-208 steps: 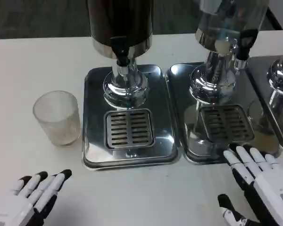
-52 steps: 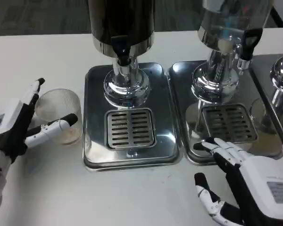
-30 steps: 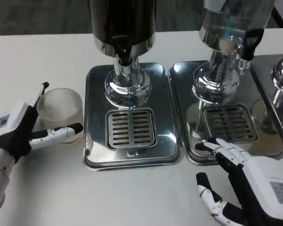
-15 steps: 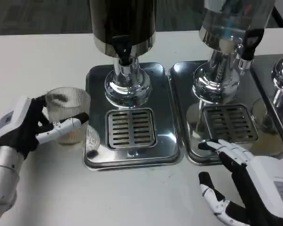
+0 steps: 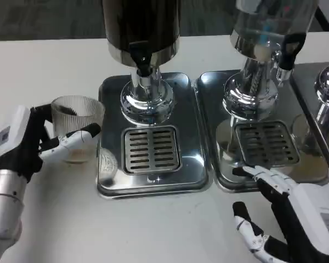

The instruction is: Grasp the cup under the faucet to collect the drink, then remove the cup.

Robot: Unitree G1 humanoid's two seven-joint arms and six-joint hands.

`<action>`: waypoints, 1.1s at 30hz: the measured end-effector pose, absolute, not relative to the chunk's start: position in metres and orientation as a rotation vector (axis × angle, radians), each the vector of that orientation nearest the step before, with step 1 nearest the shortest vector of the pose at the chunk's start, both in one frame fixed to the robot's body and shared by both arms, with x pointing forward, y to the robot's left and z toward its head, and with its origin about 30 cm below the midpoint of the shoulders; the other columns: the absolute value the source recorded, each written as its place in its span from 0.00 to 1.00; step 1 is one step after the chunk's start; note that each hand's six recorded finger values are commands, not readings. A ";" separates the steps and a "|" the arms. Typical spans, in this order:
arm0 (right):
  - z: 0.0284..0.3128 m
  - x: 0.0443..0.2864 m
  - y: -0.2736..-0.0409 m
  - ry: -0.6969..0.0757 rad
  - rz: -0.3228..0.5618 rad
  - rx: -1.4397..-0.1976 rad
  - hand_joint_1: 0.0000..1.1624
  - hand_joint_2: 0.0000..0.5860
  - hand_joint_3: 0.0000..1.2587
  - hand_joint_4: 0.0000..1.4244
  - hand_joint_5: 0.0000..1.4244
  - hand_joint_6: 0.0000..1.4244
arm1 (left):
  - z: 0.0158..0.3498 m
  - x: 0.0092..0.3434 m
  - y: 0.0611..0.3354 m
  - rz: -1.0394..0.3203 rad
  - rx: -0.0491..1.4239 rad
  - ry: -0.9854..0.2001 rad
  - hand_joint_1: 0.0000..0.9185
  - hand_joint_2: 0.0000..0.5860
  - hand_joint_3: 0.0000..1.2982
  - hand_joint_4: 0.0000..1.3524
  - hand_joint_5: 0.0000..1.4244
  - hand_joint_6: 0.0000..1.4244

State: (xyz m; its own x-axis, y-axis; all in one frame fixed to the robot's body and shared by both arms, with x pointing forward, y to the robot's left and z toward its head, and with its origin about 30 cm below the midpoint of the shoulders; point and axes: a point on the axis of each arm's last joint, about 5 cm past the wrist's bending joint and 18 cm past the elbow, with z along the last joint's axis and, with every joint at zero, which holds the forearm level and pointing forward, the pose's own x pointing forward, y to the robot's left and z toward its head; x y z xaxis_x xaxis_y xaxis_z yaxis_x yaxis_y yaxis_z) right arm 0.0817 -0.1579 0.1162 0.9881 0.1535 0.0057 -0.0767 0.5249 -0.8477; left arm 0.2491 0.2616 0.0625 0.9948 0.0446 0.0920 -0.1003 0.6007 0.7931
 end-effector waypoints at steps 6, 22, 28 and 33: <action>0.116 0.083 -0.158 -0.088 0.137 -1.007 0.33 0.79 0.20 0.14 0.11 0.16 | 0.062 0.246 0.262 0.099 0.896 -0.113 0.28 0.39 0.57 0.62 0.82 1.00; 0.116 0.080 -0.157 -0.076 0.136 -0.995 0.33 0.79 0.20 0.14 0.12 0.15 | 0.059 0.250 0.238 -0.032 0.858 -0.185 0.27 0.39 0.55 0.60 0.80 1.00; 0.118 0.078 -0.156 -0.078 0.123 -0.983 0.33 0.79 0.20 0.14 0.12 0.15 | 0.059 0.254 0.228 -0.101 0.866 -0.192 0.27 0.37 0.55 0.59 0.79 1.00; 0.119 0.077 -0.154 -0.077 0.115 -0.975 0.33 0.79 0.20 0.14 0.12 0.15 | 0.059 0.257 0.221 -0.127 0.875 -0.186 0.26 0.37 0.53 0.57 0.74 0.97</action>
State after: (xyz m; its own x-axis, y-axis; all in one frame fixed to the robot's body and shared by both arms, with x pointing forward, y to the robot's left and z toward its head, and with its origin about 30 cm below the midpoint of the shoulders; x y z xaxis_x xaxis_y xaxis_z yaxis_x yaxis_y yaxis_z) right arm 0.0768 -0.1543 0.1189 0.9912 0.1319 0.0130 -0.0631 0.5554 -0.8292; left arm 0.2566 0.2214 0.0587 0.9764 -0.1860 0.1096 0.0344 0.6352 0.7716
